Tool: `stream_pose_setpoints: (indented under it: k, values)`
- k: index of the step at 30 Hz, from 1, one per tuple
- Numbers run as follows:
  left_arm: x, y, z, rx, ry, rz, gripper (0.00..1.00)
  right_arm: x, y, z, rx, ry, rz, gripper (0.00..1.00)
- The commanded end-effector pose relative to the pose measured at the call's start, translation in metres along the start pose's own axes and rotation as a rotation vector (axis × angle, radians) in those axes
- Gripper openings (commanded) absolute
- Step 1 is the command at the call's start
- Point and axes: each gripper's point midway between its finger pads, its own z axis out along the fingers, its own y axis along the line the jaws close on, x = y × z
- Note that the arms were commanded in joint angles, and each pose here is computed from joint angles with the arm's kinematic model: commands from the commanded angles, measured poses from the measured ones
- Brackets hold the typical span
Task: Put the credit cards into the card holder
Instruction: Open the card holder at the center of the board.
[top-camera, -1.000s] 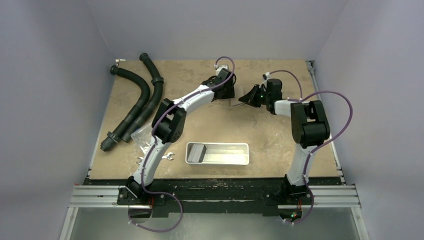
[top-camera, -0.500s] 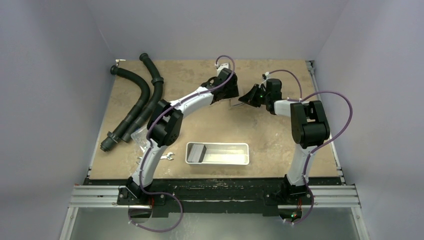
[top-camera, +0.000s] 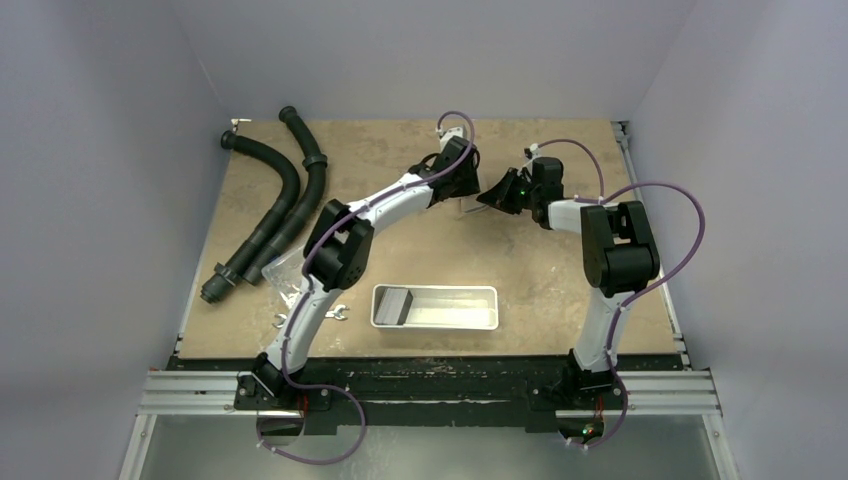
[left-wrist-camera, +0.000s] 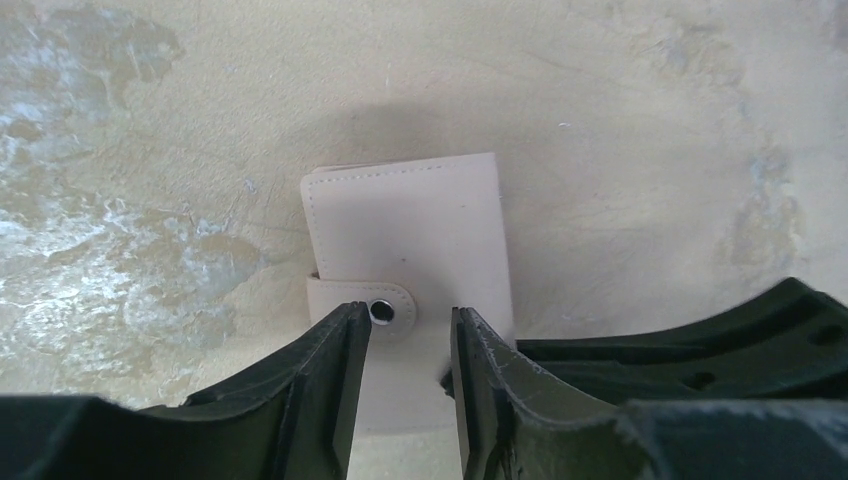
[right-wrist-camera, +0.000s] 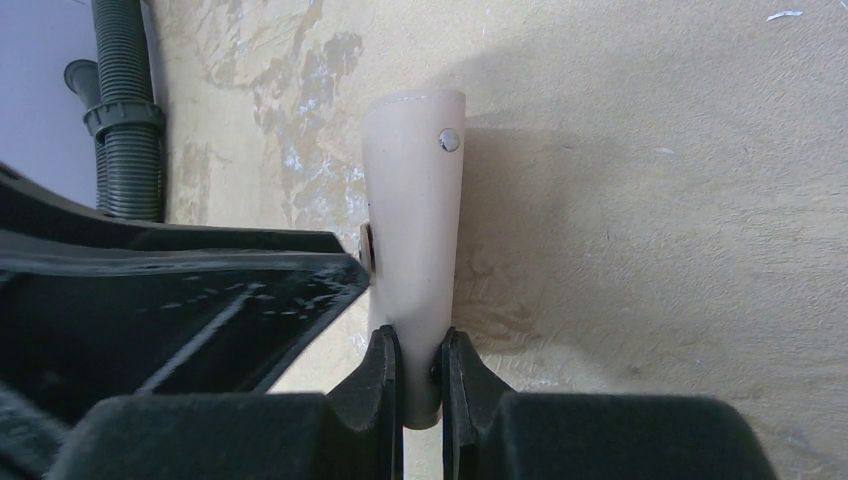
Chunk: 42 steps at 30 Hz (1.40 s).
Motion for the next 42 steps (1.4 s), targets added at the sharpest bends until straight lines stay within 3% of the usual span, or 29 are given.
stream_pose_setpoints:
  k: [1, 8, 17, 20, 27, 33, 34, 37, 38, 42]
  values:
    - [0.004, 0.002, 0.01, -0.007, 0.014, 0.008, 0.39, -0.01, 0.008, -0.002, 0.006, -0.032, -0.056, 0.0]
    - [0.013, 0.023, 0.014, -0.069, 0.03, 0.008, 0.3, -0.008, 0.012, -0.003, -0.02, -0.023, -0.041, 0.0]
    - [0.01, 0.054, 0.014, -0.104, 0.067, 0.013, 0.1, -0.005, 0.01, -0.002, -0.019, -0.019, -0.03, 0.0]
    - [0.0, 0.05, 0.007, -0.023, 0.076, 0.004, 0.0, -0.005, 0.008, -0.003, -0.026, -0.016, -0.005, 0.0]
    - [-0.017, 0.056, -0.008, 0.318, 0.099, -0.238, 0.0, 0.0, 0.007, -0.009, -0.186, 0.004, 0.182, 0.0]
    - [-0.015, 0.044, -0.016, 0.345, 0.085, -0.176, 0.0, 0.005, 0.004, -0.007, -0.197, 0.014, 0.2, 0.0]
    - [-0.019, 0.045, -0.019, 0.293, 0.052, -0.115, 0.05, 0.002, 0.003, -0.008, -0.176, 0.006, 0.187, 0.0]
    - [-0.022, 0.043, -0.026, 0.129, 0.001, 0.035, 0.4, -0.003, -0.006, -0.008, -0.112, -0.007, 0.138, 0.0]
    - [-0.023, 0.04, -0.026, 0.11, -0.007, 0.055, 0.46, -0.005, -0.009, -0.008, -0.087, -0.017, 0.129, 0.0]
    - [-0.029, 0.032, -0.027, 0.028, -0.052, 0.088, 0.56, -0.005, -0.013, -0.008, -0.061, -0.021, 0.114, 0.0]
